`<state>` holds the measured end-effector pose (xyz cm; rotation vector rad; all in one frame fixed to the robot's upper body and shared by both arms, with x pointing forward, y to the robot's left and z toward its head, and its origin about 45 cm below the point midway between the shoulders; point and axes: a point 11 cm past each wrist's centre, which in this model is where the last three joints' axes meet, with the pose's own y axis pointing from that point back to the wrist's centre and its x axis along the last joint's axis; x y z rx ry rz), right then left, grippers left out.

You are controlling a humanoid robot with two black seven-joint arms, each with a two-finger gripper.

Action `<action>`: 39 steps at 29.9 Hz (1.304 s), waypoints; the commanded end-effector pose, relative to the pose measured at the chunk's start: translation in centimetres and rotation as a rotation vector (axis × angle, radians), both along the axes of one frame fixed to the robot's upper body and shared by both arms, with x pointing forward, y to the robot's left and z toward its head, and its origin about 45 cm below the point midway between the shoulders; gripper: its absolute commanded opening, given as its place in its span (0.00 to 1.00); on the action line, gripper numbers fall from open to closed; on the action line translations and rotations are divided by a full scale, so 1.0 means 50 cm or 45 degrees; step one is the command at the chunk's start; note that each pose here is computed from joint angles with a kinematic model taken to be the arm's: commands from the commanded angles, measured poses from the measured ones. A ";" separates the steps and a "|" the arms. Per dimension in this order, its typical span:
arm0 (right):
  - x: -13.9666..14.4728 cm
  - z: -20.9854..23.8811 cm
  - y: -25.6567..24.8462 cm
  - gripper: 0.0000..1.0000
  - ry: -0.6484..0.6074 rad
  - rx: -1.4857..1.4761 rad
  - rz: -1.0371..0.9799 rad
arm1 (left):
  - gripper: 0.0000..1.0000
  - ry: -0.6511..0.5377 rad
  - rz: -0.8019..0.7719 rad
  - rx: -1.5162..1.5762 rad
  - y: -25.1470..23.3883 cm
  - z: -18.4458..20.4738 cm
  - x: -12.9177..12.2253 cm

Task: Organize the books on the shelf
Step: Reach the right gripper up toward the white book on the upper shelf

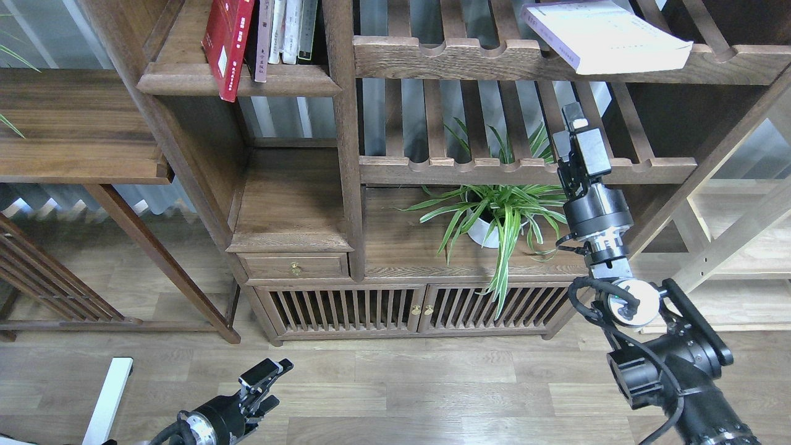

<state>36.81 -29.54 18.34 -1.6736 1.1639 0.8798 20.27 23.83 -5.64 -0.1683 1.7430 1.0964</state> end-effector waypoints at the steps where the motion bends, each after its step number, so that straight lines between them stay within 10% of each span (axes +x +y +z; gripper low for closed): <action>1: -0.059 -0.080 -0.017 1.00 0.140 -0.015 -0.018 | 0.99 -0.046 0.007 0.001 0.008 0.018 0.033; 25: -0.186 -0.239 -0.031 1.00 0.443 0.027 -0.087 | 0.99 -0.146 -0.023 -0.044 -0.019 0.061 0.096; 39: -0.135 -0.068 -0.034 1.00 0.150 -0.058 0.062 | 0.99 -0.192 -0.021 -0.030 -0.013 0.081 0.135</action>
